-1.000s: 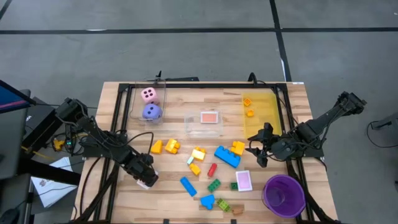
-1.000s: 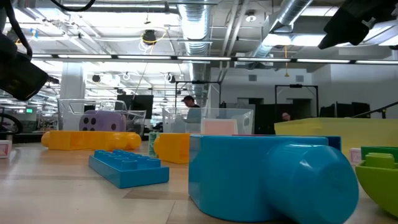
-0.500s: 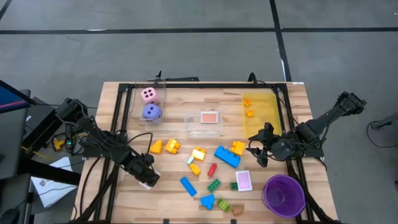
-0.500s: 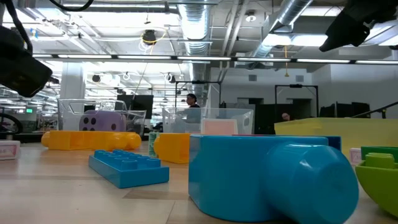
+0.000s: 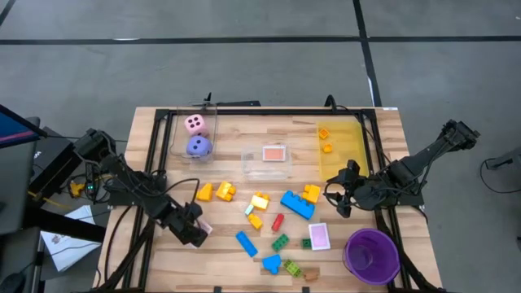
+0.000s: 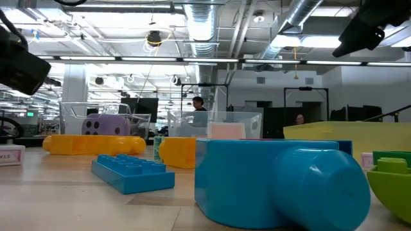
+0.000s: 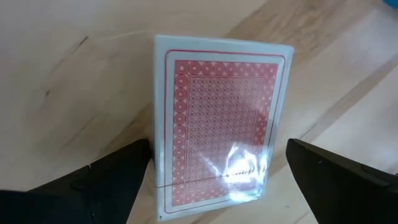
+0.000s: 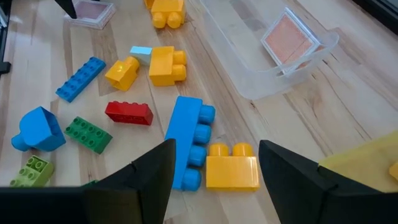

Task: Pick & Place Toys
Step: Put the red deck of cards into the bottom transparent bin

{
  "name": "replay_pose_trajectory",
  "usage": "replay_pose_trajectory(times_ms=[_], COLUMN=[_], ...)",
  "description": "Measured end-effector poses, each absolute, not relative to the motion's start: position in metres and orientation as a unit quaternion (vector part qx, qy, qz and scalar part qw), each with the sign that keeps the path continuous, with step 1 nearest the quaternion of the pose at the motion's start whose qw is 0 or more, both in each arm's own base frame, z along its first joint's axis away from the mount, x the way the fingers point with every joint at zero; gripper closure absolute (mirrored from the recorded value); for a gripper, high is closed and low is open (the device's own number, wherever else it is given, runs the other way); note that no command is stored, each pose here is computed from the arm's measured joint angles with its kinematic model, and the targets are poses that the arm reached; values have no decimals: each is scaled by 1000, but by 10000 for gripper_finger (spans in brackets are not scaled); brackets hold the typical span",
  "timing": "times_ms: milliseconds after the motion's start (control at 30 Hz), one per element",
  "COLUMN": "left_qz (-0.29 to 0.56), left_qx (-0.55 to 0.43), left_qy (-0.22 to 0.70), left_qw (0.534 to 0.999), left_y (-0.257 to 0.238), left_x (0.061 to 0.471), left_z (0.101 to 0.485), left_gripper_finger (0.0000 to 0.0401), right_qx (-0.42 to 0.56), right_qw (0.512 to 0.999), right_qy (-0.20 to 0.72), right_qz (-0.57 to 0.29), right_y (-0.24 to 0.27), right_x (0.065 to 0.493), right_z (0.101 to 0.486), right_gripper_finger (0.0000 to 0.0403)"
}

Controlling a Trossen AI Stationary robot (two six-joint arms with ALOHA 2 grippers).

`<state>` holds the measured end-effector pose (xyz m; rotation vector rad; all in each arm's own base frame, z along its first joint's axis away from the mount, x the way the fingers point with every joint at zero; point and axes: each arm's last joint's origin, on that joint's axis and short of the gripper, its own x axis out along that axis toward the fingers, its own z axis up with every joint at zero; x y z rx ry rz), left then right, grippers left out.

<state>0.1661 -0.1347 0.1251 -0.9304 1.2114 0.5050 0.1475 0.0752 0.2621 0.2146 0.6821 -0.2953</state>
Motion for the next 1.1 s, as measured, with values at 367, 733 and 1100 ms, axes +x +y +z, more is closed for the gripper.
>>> replay_pose_trajectory(times_ms=[367, 733, 1100], left_qz=[199, 176, 208], left_qx=[-362, -179, -138], left_qy=[523, 558, 553], left_qw=[745, 791, 795], left_y=[-146, -160, -155], left_x=[169, 183, 182], left_z=[124, 123, 118], left_gripper_finger=[18, 18, 25], right_qx=[109, 112, 112], right_qw=[926, 925, 925], right_qy=[331, 331, 331], right_qz=[-145, -146, -146], right_y=[75, 75, 75], right_x=[148, 147, 147], right_z=[262, 262, 262], right_gripper_finger=[180, 180, 180])
